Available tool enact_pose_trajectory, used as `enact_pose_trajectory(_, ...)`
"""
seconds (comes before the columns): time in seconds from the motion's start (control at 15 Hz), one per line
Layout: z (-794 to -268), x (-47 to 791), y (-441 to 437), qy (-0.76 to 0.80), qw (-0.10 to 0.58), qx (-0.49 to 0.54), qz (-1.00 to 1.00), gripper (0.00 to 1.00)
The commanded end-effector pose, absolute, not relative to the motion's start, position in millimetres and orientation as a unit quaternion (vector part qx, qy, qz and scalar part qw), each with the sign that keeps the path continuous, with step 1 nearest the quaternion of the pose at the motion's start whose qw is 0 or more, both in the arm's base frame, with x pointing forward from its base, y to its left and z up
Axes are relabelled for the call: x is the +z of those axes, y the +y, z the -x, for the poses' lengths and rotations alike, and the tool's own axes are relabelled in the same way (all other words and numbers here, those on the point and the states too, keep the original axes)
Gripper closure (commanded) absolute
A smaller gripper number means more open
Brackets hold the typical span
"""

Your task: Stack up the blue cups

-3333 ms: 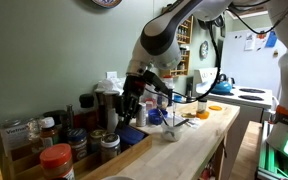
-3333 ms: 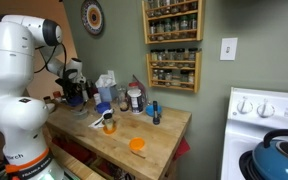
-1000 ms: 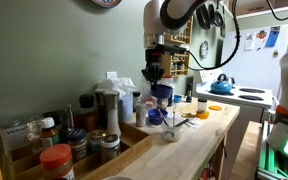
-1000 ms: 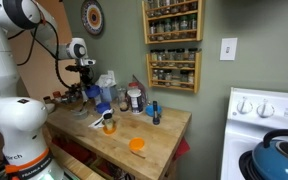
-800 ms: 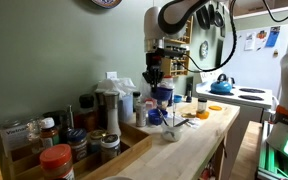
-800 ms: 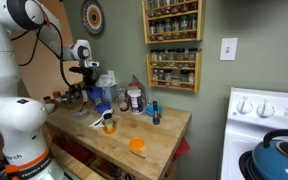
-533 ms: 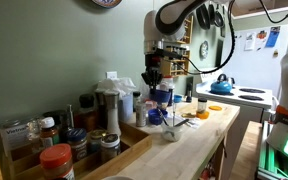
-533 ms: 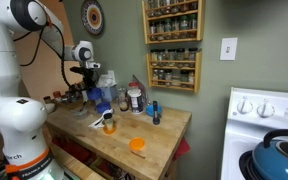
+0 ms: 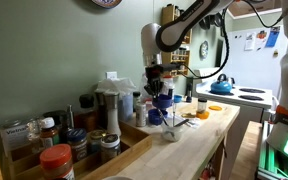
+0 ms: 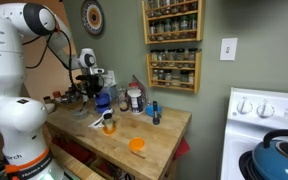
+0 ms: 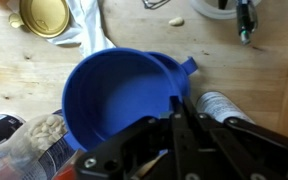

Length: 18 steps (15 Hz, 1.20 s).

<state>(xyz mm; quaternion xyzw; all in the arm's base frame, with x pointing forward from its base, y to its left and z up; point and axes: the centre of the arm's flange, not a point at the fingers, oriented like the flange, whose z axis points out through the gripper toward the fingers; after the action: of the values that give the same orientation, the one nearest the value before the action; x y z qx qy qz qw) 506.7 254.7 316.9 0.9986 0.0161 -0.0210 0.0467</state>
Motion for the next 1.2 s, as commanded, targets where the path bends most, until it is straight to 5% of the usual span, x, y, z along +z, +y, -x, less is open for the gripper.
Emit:
enact_pose_trajectory(0.0, -520.6, 294.9, 268.4, 0.023, 0.065, -0.017, -0.997, 0.99)
enact_pose_trajectory(1.13, -530.9, 281.2, 279.6, -0.004, 0.078, -0.032, -0.996, 0.99)
